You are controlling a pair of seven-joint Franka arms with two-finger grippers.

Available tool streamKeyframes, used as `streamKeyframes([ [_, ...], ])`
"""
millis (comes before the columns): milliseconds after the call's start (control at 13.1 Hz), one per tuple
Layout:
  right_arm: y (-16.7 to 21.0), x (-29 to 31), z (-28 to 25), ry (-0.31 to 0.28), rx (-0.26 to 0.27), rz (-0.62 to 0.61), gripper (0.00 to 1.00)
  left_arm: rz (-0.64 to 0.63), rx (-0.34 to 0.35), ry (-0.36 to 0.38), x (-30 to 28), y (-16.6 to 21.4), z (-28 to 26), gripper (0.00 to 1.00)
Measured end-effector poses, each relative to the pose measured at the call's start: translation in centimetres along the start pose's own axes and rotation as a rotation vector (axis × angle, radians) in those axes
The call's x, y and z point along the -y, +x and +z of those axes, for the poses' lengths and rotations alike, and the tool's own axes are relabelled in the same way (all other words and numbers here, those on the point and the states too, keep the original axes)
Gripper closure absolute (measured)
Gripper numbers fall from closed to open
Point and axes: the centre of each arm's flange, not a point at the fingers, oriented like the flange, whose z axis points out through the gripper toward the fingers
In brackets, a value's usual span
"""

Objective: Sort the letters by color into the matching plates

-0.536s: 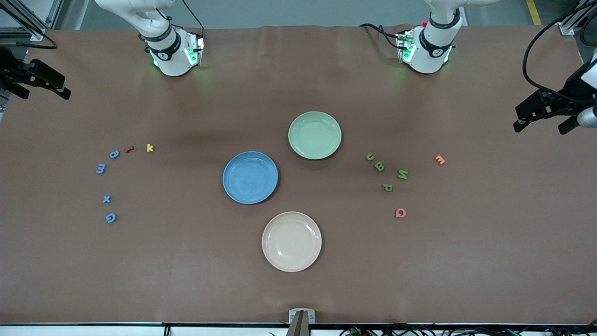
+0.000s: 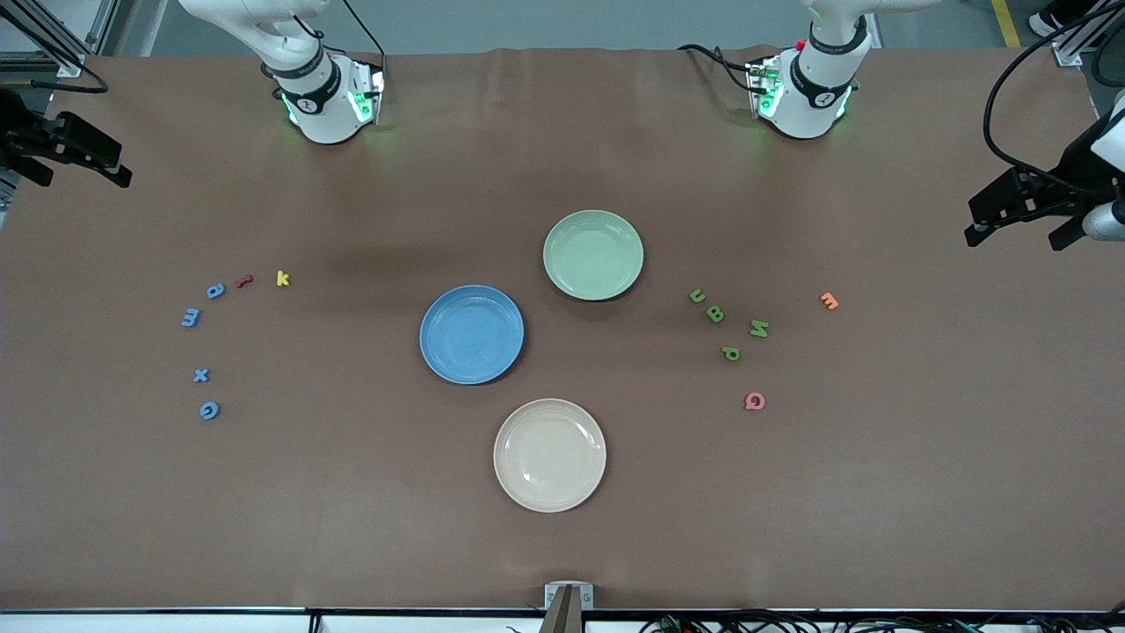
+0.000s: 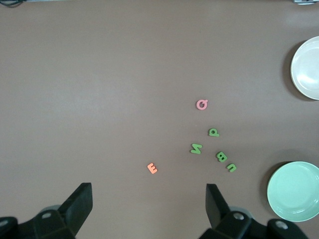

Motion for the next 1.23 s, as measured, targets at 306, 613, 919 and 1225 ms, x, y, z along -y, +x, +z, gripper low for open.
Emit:
streamKeyframes([
  [306, 0.3, -0.5, -0.1, -0.003, -0.004, 0.01, 0.0, -0.025, 0.108, -0.001, -1.4, 0.5, 4.1, 0.0],
  [613, 4.3, -3.4, 3.9, -0.024, -0.001, 0.063, 0.0, -0.006, 0.214, -0.004, -3.0, 1.9, 10.5, 0.0],
  [919, 8.7, -6.7, 12.5, -0.03, 0.126, 0.111, 0.0, 0.018, 0.221, -0.011, -6.5, 1.5, 17.8, 0.0],
  [1225, 9.5, -8.4, 17.5, -0.029, 0.186, 0.099, 0.0, -0.006, 0.204, -0.011, -9.1, -0.7, 24.1, 0.0],
])
